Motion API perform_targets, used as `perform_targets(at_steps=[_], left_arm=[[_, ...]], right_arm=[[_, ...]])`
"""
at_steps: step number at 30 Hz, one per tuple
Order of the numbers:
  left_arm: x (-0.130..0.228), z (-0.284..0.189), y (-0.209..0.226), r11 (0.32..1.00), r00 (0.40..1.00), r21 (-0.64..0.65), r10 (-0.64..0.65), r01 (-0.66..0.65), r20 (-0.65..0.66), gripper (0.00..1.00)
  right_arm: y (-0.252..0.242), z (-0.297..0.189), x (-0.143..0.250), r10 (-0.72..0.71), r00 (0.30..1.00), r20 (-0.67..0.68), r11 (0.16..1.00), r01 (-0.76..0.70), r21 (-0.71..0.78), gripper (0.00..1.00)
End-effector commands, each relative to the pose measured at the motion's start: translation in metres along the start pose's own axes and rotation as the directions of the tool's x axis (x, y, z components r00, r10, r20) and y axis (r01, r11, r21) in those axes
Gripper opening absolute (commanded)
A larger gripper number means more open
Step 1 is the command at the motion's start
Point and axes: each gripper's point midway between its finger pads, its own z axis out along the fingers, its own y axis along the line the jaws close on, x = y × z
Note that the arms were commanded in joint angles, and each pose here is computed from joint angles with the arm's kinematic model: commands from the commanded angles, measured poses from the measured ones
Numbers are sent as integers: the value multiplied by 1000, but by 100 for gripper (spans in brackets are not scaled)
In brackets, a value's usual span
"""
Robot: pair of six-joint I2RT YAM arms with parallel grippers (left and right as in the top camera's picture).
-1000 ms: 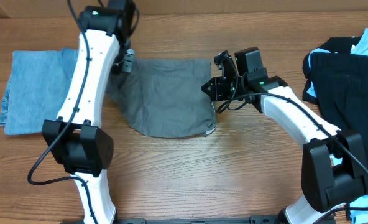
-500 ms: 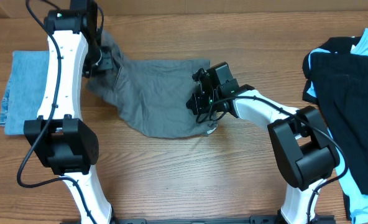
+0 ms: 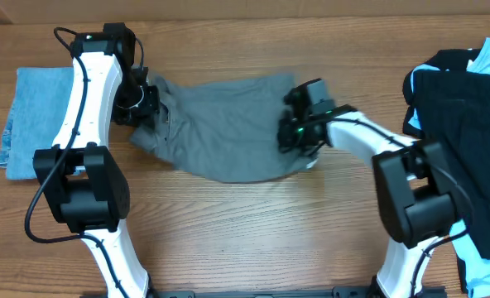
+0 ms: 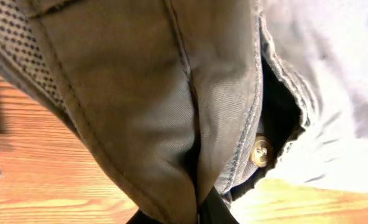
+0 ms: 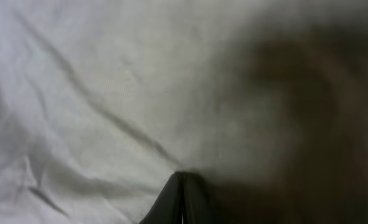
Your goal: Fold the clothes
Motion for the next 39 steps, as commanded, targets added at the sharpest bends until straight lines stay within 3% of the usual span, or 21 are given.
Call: perform_targets(at_steps=[1,5,10,16,20,22,23,24,25,27,34,39], left_arm=[[8,1,-31,991,994,77,110,-109,-15,5],[16,8,-51,984,988,107,148,-143,-39,8],[26,50,-63,979,982,112,178,-170,-67,10],[68,103,-49,988,972,111,125,-104,-200,4],[74,101,-26,994,966,85,-46,70,-253,6],[73,101,-16,984,956,77,-133,158,-260,20],[74,101,-13,981,952,79,-150,176,-267,33],[77,100,-10,978,945,82,-163,193,-283,51],[81,98,-8,974,937,87,-174,209,-303,76],[88,94,-3,969,923,92,-186,229,-335,98],[72,110,4,954,936,128,-228,270,-269,100],[62,131,-2,914,917,165,-331,370,-225,100]], right_arm=[[-85,-11,7,63,998,-19,982,-59,181,4],[-114,-23,9,117,993,-20,973,-111,204,4],[-117,-24,10,125,992,-21,972,-118,205,4],[-116,-24,10,125,992,-22,972,-118,201,4],[-116,-24,10,125,992,-22,972,-118,202,4],[-116,-24,10,125,992,-23,972,-118,202,4],[-116,-24,10,125,992,-23,972,-118,202,4],[-116,-24,11,126,992,-24,972,-118,202,4],[-116,-24,11,126,992,-24,972,-118,202,4],[-116,-24,10,125,992,-23,972,-118,202,4],[-116,-24,13,130,991,-32,972,-121,203,4],[-113,-23,13,130,991,-34,975,-121,188,4]])
